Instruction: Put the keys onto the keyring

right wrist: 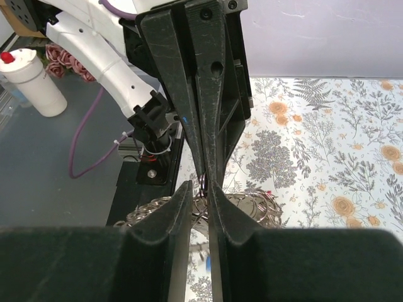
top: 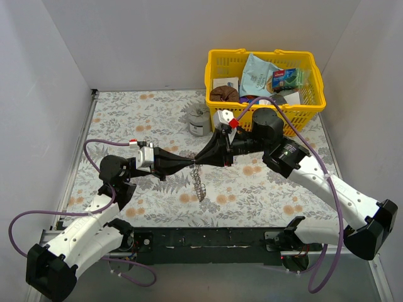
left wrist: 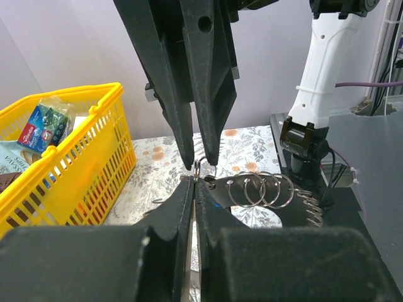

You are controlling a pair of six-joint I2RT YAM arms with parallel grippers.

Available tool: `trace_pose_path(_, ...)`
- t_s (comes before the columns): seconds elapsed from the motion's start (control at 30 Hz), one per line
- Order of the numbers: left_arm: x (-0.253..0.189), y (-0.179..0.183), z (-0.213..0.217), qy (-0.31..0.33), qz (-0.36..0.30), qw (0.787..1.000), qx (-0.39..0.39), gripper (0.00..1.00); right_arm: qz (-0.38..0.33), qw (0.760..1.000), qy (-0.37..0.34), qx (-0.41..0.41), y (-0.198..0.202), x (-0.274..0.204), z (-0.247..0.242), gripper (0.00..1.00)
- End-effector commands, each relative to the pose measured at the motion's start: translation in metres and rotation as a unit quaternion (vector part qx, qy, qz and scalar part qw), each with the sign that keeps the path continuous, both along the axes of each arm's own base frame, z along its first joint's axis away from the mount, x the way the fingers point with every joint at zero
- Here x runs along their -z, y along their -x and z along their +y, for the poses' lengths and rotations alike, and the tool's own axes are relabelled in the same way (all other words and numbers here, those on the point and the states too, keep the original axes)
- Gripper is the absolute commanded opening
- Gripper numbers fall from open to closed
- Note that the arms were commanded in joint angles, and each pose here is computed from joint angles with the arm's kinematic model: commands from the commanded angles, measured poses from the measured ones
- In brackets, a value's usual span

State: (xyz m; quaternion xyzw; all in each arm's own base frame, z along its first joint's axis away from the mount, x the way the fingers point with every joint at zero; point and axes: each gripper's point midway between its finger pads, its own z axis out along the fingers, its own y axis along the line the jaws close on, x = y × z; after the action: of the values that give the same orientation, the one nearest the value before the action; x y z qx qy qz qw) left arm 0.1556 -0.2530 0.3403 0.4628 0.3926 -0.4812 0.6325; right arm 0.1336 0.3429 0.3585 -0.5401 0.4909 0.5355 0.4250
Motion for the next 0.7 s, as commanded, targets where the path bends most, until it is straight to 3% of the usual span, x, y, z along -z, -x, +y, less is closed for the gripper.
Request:
trace_pose_path(0.0,-0.021,0.002,0.003,0.021,-0.029,0.999,-0.009,0.0,-0.019,1.0,-0.014,0.015,-0.004,-0.008,0.002,0.23)
trace_pose_path(0.23,-0.023,0.003,0.003,0.023,-0.031,0.999,-0.009,0.0,-0.015,1.0,-0.007,0.024,-0.008,-0.001,0.002,0.25)
trace_pose_path(0.37,-0.024,0.003,0.004,0.025,-0.032,0.999,-0.009,0.0,-0.014,1.0,-0.005,0.027,-0.009,0.001,0.002,0.02)
trace_pose_path(0.57,-0.026,0.004,0.003,0.014,-0.039,0.999,-0.009,0.0,-0.015,0.999,0.003,0.031,-0.012,0.002,0.004,0.01)
trace_pose_path(0.67,-0.027,-0.001,0.001,-0.022,-0.048,0.999,-0.011,0.0,-0.018,0.999,0.03,0.037,-0.016,0.007,0.003,0.01)
